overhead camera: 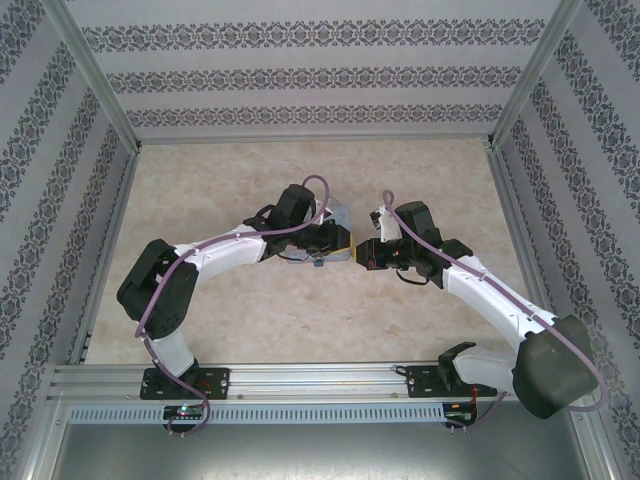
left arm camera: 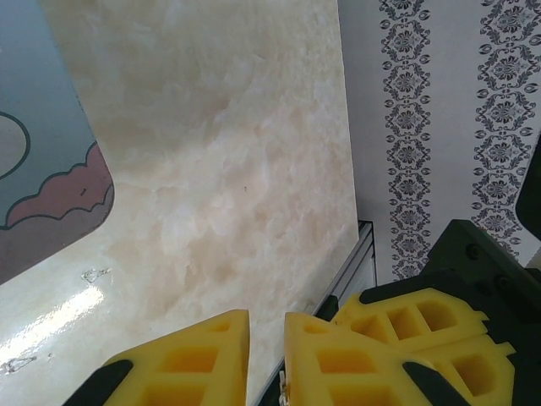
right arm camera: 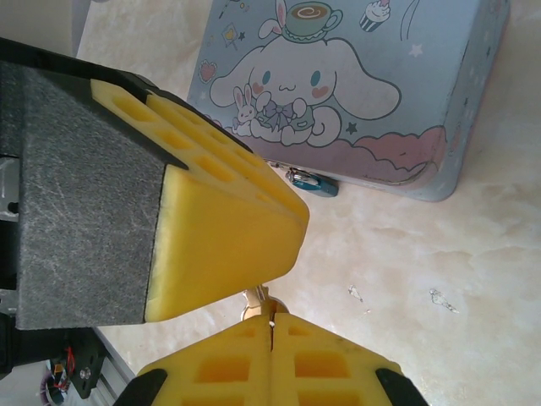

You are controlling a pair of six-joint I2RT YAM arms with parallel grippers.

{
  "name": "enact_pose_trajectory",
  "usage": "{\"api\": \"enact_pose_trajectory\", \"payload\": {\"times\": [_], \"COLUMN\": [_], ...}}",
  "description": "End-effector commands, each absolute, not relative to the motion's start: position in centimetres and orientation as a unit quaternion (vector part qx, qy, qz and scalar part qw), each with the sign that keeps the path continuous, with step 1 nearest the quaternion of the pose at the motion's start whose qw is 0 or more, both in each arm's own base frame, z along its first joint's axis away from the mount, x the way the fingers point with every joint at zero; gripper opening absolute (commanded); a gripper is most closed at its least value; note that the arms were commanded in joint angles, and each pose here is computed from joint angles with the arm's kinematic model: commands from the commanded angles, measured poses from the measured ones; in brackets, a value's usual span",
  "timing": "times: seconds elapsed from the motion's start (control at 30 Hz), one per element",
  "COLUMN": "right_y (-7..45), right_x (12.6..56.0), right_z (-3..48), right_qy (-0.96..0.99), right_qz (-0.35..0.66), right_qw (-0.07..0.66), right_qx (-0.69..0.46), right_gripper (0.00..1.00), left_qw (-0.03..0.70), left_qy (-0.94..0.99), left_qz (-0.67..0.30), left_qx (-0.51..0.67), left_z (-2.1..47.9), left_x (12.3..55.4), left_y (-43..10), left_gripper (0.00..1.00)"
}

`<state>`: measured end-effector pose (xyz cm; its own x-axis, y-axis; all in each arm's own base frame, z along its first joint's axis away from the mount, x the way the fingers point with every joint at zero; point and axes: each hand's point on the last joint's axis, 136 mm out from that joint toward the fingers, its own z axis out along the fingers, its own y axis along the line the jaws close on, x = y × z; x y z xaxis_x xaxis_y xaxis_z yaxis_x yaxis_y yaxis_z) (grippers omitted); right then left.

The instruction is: Unlock the padlock with the key

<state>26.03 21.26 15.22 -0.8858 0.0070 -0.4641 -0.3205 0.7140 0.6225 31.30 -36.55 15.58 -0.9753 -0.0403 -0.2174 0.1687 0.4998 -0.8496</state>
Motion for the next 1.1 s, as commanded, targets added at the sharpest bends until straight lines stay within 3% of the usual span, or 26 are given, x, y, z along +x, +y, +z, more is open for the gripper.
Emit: {"api": "enact_pose_trajectory", "payload": {"times": [0.0,0.13,0.23,0.27,0.33,0.4,0.5,0.87,1.07], "right_y": [21.1,21.1,20.8,20.7,20.0,19.1,18.0,19.1,21.3], "right_x": [26.6,26.6,26.7,26.7,27.0,27.4,28.6,34.5,35.3], "right_z": [15.5,15.6,15.9,16.0,16.7,17.4,19.2,24.1,25.3], "right_qy": [0.896,0.896,0.896,0.897,0.894,0.891,0.876,0.784,0.765], "right_qz": [0.369,0.369,0.365,0.364,0.368,0.373,0.395,0.512,0.540], "right_qw": [0.232,0.233,0.239,0.241,0.250,0.259,0.278,0.338,0.348], "right_qx": [-0.083,-0.081,-0.075,-0.072,-0.055,-0.029,0.011,0.089,0.056], "right_gripper": [0.00,0.00,0.01,0.08,0.34,0.51,0.62,0.62,0.57], "left_qw": [0.123,0.121,0.125,0.131,0.147,0.167,0.202,0.289,0.278], "left_qy": [0.851,0.848,0.848,0.850,0.855,0.854,0.844,0.773,0.762], "left_qz": [-0.508,-0.512,-0.512,-0.507,-0.494,-0.489,-0.494,-0.562,-0.584], "left_qx": [0.051,0.058,0.060,0.059,0.060,0.058,0.060,0.047,0.028], "left_z": [16.7,17.0,17.3,17.3,17.4,18.1,19.8,24.8,25.4], "left_x": [31.8,31.5,31.6,31.7,32.2,32.9,34.2,38.2,38.8], "left_y": [-37.6,-37.9,-37.9,-37.7,-37.0,-36.2,-35.0,-32.0,-31.7], "left_gripper": [0.13,0.00,0.00,0.00,0.00,0.00,0.00,0.00,0.00]}}
